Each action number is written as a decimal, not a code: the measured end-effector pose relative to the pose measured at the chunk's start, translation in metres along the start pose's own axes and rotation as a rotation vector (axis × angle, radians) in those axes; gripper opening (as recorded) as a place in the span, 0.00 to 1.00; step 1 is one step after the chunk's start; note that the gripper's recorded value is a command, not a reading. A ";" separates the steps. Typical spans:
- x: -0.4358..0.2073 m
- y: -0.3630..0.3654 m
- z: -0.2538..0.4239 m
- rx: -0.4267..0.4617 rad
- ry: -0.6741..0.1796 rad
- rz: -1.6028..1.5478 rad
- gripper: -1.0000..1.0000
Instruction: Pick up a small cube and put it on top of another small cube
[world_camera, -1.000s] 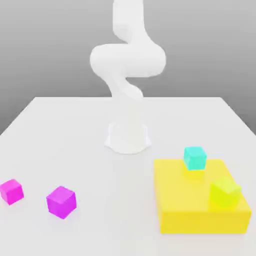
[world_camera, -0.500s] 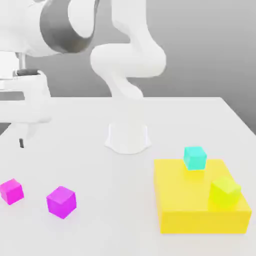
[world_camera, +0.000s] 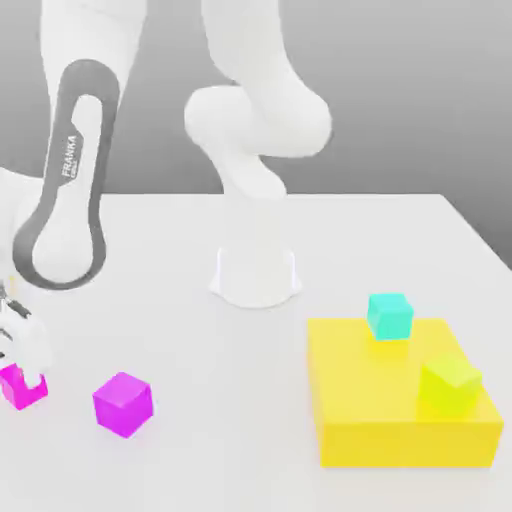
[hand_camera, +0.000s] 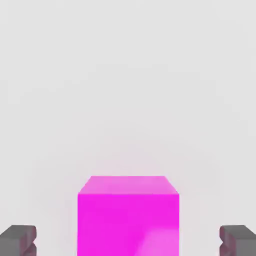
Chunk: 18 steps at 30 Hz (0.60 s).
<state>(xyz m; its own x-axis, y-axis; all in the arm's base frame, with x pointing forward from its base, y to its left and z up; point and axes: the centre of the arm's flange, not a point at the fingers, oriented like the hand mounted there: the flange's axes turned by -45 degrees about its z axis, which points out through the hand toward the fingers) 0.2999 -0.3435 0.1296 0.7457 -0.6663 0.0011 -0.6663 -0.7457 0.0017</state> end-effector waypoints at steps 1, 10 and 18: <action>0.000 0.000 0.000 0.000 0.000 0.000 0.00; 0.002 0.000 -0.027 -0.002 0.002 -0.002 0.00; -0.026 -0.129 -0.085 0.098 -0.027 -0.332 0.00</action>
<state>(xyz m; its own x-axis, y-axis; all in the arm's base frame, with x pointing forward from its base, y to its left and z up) 0.3664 -0.2304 0.2147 0.9223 -0.3863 -0.0102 -0.3854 -0.9175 -0.0982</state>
